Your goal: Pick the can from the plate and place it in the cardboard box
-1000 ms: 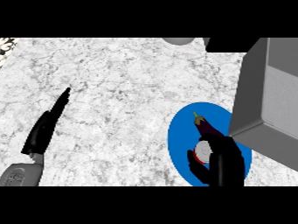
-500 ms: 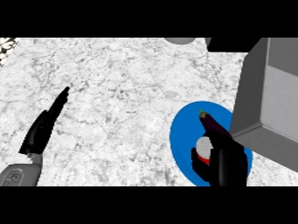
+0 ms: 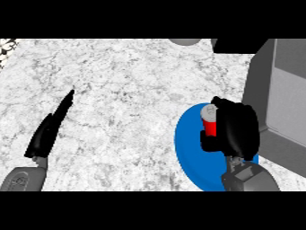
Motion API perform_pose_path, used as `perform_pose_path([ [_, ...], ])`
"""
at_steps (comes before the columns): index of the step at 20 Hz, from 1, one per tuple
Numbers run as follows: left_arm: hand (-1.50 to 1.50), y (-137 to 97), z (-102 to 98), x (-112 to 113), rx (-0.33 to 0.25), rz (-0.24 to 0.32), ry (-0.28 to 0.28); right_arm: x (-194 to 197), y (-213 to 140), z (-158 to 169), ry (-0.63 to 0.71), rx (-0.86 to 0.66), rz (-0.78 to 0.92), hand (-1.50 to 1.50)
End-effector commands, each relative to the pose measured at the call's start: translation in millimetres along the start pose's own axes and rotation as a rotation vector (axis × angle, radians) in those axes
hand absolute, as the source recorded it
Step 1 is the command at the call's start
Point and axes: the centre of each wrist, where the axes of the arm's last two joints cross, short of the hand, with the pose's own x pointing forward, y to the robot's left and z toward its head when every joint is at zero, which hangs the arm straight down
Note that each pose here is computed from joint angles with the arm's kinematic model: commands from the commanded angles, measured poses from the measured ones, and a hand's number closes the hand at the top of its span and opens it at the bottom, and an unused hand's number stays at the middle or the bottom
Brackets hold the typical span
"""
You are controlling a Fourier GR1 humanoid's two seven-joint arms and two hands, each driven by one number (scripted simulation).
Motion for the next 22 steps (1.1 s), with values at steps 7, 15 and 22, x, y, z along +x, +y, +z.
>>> perform_pose_path([
  [7,0.00,13.0,5.5,3.5,-0.006,-0.001,0.002,8.8,-116.4,-4.1,0.232,-0.164,0.065,1.50],
  [15,0.00,-2.7,1.4,-4.3,0.027,0.000,-0.007,-59.9,-160.5,-13.9,0.402,-0.285,-0.010,1.50],
  [22,0.00,15.0,-1.0,9.4,0.011,0.001,-0.006,-131.0,-156.0,-27.6,0.484,-0.230,0.006,1.50],
])
